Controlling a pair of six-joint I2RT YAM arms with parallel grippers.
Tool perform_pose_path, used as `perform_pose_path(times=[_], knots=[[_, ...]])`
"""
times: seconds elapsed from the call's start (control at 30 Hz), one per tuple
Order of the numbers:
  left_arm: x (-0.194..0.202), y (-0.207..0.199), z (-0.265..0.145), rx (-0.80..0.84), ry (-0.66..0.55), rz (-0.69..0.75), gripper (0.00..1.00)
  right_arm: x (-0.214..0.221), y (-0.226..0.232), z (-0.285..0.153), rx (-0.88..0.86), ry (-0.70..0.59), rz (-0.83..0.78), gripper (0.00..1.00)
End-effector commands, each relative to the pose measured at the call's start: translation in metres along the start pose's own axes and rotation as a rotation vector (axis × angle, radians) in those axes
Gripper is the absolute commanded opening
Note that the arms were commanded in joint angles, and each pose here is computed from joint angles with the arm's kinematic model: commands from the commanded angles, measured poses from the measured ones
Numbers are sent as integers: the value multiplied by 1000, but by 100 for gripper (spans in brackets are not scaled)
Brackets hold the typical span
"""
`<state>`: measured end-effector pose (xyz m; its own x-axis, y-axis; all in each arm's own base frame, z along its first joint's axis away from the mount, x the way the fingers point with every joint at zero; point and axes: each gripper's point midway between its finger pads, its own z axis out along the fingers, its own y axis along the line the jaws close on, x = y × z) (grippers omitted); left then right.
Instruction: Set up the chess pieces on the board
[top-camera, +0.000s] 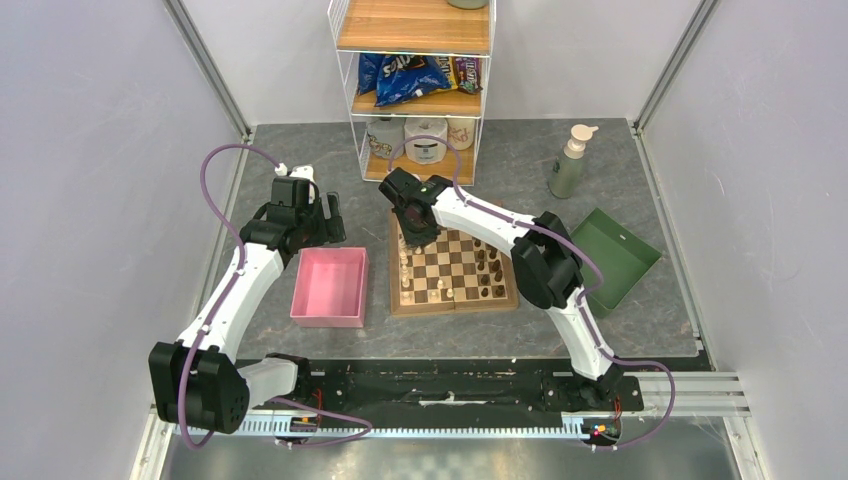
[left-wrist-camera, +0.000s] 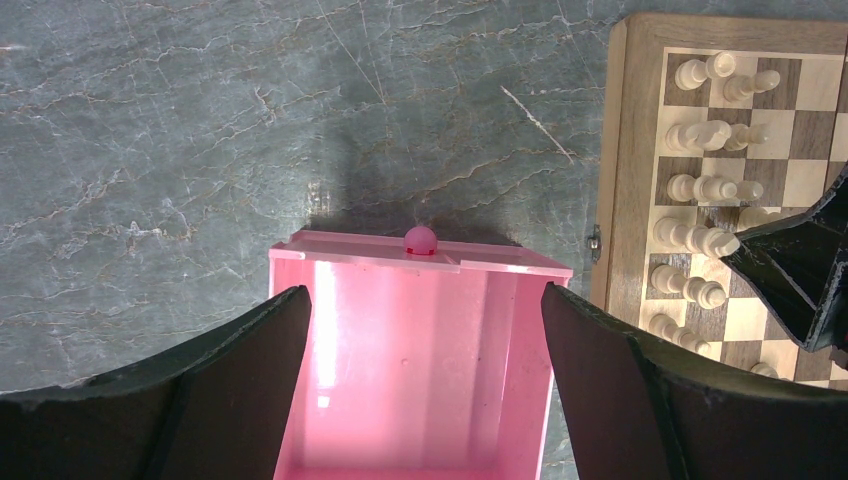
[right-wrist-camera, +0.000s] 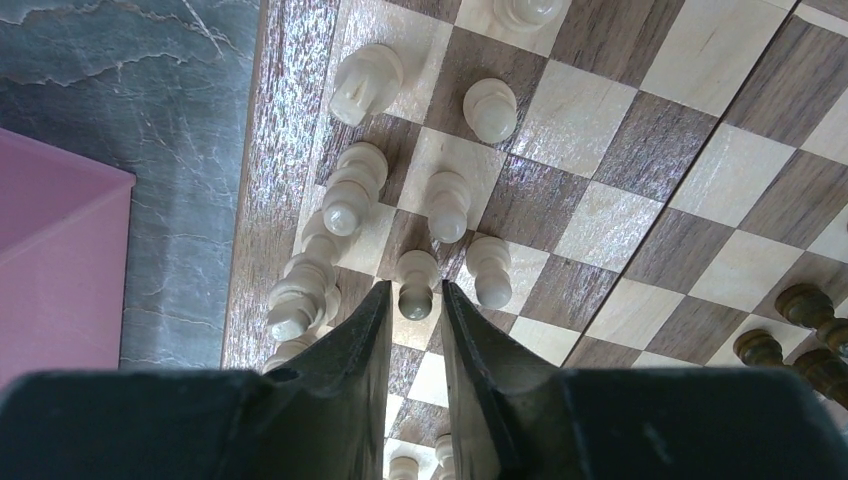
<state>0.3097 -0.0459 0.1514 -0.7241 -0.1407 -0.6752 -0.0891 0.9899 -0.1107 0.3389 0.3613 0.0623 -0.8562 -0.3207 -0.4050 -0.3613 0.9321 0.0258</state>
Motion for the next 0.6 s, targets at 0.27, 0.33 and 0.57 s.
perform_pose_path(times=[0.27,0.33,0.57], knots=[[-10,-5,-4,21,-23,-22,92,-35,3,-50,-43,-136,8,35],[-10,-5,-3,22,-23,-22,93,-37,0,-56,-34,-155,13,35],[-10,-6,-4,26,-24,-21,93,-34,-17,-43,0,-127,63,35]])
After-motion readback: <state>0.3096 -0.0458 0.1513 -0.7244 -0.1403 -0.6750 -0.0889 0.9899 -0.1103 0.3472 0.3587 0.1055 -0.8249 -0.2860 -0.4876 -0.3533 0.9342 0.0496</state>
